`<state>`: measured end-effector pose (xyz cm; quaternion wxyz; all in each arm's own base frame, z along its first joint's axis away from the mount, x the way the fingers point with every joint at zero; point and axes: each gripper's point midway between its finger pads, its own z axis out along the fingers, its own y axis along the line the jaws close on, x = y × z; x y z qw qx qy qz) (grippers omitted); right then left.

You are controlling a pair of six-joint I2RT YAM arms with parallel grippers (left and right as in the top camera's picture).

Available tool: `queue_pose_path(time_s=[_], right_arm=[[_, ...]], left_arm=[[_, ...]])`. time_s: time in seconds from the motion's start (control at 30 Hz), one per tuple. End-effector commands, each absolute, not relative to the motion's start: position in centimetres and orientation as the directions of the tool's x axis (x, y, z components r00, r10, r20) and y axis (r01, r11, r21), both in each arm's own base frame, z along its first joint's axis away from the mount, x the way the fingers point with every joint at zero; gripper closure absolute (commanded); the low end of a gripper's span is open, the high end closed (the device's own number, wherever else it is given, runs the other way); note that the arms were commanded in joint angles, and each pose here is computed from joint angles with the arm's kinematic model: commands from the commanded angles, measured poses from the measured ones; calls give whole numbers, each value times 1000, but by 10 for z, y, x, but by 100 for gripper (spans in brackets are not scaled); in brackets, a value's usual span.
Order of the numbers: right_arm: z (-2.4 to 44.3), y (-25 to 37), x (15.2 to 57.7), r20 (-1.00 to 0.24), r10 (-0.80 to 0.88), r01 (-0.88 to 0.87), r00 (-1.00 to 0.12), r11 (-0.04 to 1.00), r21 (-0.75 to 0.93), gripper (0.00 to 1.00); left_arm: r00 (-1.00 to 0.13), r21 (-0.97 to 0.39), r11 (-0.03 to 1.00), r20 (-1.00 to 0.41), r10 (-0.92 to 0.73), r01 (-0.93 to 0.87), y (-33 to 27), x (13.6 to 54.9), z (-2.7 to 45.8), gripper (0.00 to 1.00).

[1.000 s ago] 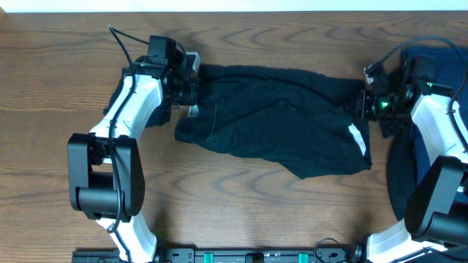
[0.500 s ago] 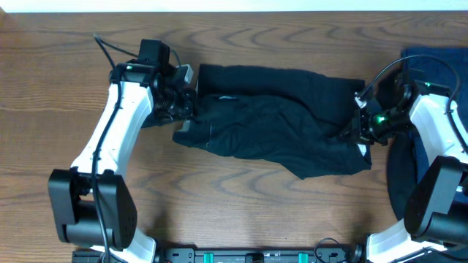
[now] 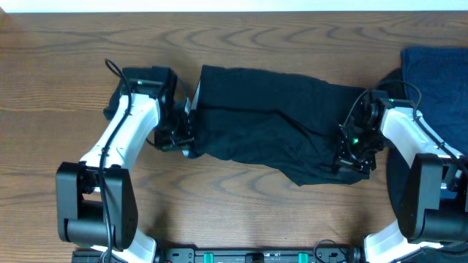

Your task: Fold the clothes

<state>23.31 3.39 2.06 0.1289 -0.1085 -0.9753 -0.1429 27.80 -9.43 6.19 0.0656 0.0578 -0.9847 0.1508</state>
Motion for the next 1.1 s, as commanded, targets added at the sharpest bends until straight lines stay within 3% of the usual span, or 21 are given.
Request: queue_pose_path(time_s=[0.0, 0.73, 1.07], right_arm=[[13, 24, 229, 285, 233, 287, -930, 943, 167, 99], [-34, 19, 251, 229, 234, 274, -945, 948, 162, 99], [-56, 10, 301, 47, 260, 264, -964, 945, 191, 99]], left_arm=[[-974, -233, 957, 181, -134, -175, -86, 266, 45, 94], [-985, -262, 950, 57, -163, -172, -85, 275, -3, 94], [-977, -238, 962, -133, -170, -135, -78, 315, -6, 94]])
